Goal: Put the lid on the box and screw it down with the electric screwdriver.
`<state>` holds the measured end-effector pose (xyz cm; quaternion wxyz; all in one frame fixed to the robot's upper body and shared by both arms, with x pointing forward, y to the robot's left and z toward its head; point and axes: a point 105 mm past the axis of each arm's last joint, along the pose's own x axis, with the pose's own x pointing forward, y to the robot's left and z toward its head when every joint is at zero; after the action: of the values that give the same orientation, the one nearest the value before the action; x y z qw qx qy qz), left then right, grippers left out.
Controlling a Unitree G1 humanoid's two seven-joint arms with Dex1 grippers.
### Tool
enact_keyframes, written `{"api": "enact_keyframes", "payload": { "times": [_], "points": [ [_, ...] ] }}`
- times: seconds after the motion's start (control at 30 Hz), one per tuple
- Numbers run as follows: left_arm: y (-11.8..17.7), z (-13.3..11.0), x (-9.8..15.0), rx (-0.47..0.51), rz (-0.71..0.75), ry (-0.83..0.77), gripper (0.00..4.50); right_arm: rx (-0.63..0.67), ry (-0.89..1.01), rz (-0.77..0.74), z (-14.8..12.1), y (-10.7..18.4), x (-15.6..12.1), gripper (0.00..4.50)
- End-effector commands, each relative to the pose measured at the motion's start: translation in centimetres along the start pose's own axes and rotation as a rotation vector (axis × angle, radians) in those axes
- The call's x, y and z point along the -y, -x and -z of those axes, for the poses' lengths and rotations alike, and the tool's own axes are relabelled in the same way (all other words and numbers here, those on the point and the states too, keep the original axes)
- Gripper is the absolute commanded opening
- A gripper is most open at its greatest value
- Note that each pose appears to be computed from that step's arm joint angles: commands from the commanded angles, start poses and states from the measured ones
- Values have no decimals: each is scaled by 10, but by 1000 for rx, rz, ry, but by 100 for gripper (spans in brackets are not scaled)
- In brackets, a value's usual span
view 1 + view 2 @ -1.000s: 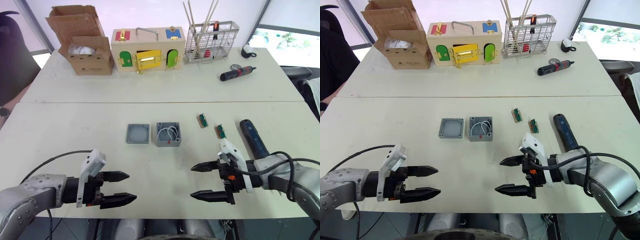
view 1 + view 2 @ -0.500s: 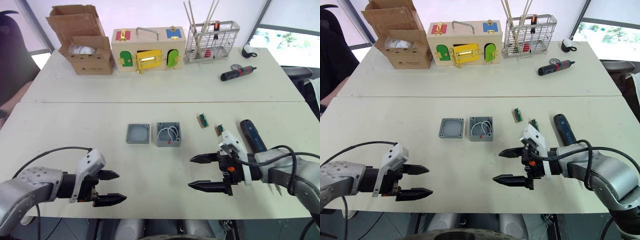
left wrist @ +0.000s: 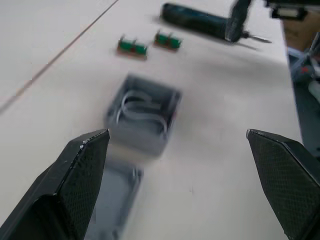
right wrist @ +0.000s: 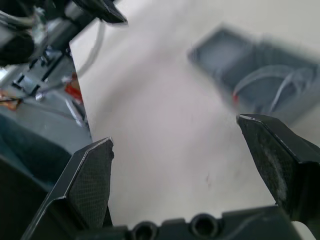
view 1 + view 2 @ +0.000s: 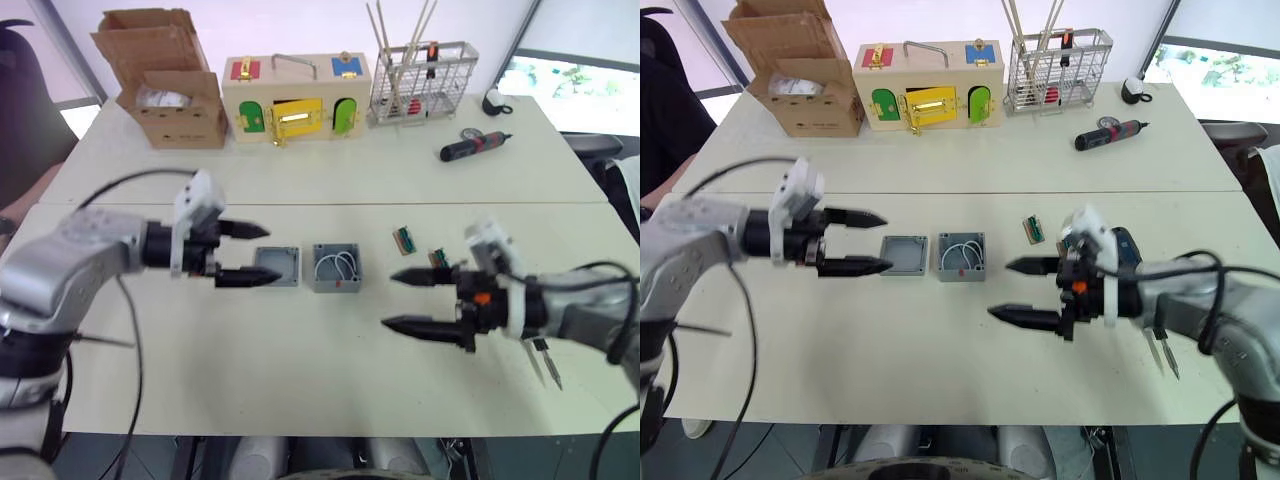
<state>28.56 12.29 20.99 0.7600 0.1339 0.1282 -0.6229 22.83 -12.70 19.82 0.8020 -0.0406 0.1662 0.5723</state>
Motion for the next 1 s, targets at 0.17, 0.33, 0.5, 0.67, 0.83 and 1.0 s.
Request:
{"api": "enact_keyframes", "payload": {
  "times": [0.17, 0.33, 0.5, 0.67, 0.83, 1.0],
  "points": [
    [-57, 2, -2, -233, 268, -306, 450, -36, 35, 6, 3, -6, -4, 444],
    [-90, 10, 3, -287, 369, -397, 450, -67, 33, 84, 22, -8, -1, 444],
    [-107, 21, -2, -315, 372, -405, 450, -63, 39, 126, 27, -10, -1, 444],
    [-114, 33, -6, -358, 372, -412, 450, -40, 39, 146, 25, -12, -2, 444],
    [-120, 38, -8, -374, 368, -428, 450, -38, 47, 189, 22, -9, 4, 444],
    [-126, 38, -9, -373, 358, -435, 368, -23, 43, 205, 20, -8, 5, 450]
  ]
}}
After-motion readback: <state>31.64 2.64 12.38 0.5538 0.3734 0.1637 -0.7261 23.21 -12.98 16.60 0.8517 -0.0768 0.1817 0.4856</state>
